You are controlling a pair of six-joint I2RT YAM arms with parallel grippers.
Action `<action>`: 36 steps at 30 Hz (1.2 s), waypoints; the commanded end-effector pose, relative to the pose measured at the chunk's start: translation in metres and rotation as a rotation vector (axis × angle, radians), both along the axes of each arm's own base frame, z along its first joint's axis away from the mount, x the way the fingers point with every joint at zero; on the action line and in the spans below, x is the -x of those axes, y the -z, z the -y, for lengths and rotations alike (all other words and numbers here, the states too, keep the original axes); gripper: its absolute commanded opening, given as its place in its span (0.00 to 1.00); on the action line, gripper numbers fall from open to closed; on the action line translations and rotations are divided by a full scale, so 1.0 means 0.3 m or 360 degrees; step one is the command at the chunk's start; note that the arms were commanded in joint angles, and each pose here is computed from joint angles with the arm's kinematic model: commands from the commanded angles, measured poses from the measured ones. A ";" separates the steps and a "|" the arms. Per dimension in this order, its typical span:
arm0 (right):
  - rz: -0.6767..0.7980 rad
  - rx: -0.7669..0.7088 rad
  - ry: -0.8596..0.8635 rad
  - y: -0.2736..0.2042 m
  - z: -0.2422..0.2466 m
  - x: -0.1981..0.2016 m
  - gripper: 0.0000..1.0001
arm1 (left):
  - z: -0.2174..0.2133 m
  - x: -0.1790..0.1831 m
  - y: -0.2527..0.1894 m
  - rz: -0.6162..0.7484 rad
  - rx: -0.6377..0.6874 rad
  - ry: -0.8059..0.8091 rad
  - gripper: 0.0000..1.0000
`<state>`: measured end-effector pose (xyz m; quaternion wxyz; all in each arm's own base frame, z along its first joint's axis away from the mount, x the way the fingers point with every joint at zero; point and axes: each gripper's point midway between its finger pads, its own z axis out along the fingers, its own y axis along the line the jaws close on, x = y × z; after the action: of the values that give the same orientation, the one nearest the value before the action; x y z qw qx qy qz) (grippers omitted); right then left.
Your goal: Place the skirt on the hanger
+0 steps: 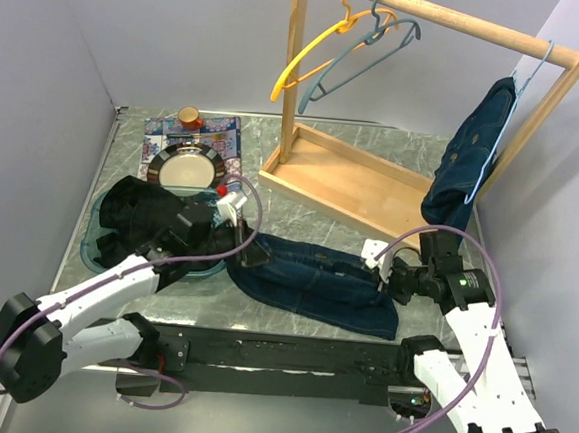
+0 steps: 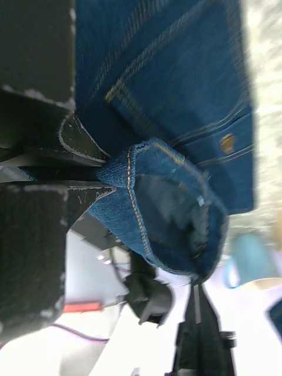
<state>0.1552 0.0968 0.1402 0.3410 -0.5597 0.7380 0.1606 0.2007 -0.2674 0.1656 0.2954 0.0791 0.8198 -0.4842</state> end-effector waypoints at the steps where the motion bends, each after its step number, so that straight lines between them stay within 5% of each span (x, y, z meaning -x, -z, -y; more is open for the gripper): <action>1: -0.0078 0.0083 -0.0082 0.041 0.023 0.044 0.00 | 0.044 0.076 0.025 -0.0140 -0.0002 0.0049 0.11; 8: -0.0144 0.0163 0.0128 0.095 0.062 -0.009 0.00 | 0.051 0.049 0.150 -0.0250 -0.0124 -0.0088 0.14; 13: -0.0087 0.0197 0.0409 0.085 0.098 -0.122 0.00 | 0.028 -0.135 0.103 -0.0040 -0.0161 -0.0450 0.25; 22: -0.0102 0.0169 0.0635 0.085 0.097 -0.263 0.01 | 0.041 -0.337 0.128 0.0070 -0.0272 -0.0630 0.32; 28: -0.0159 0.0133 0.0663 0.089 0.080 -0.276 0.42 | 0.032 -0.365 0.134 0.0114 -0.0307 -0.0649 0.59; 30: -0.0152 0.0111 0.0654 0.076 0.073 -0.272 0.50 | 0.011 -0.372 0.098 0.0167 -0.0308 -0.0692 0.71; 36: -0.0138 -0.0039 0.0478 -0.038 0.012 -0.198 0.65 | -0.061 -0.345 -0.141 0.0444 -0.0230 -0.0728 0.81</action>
<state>0.2179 0.0757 0.1084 0.2836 -0.4095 0.8604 0.1076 0.2968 -0.2604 0.1342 0.4147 -0.0382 0.8520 -0.3172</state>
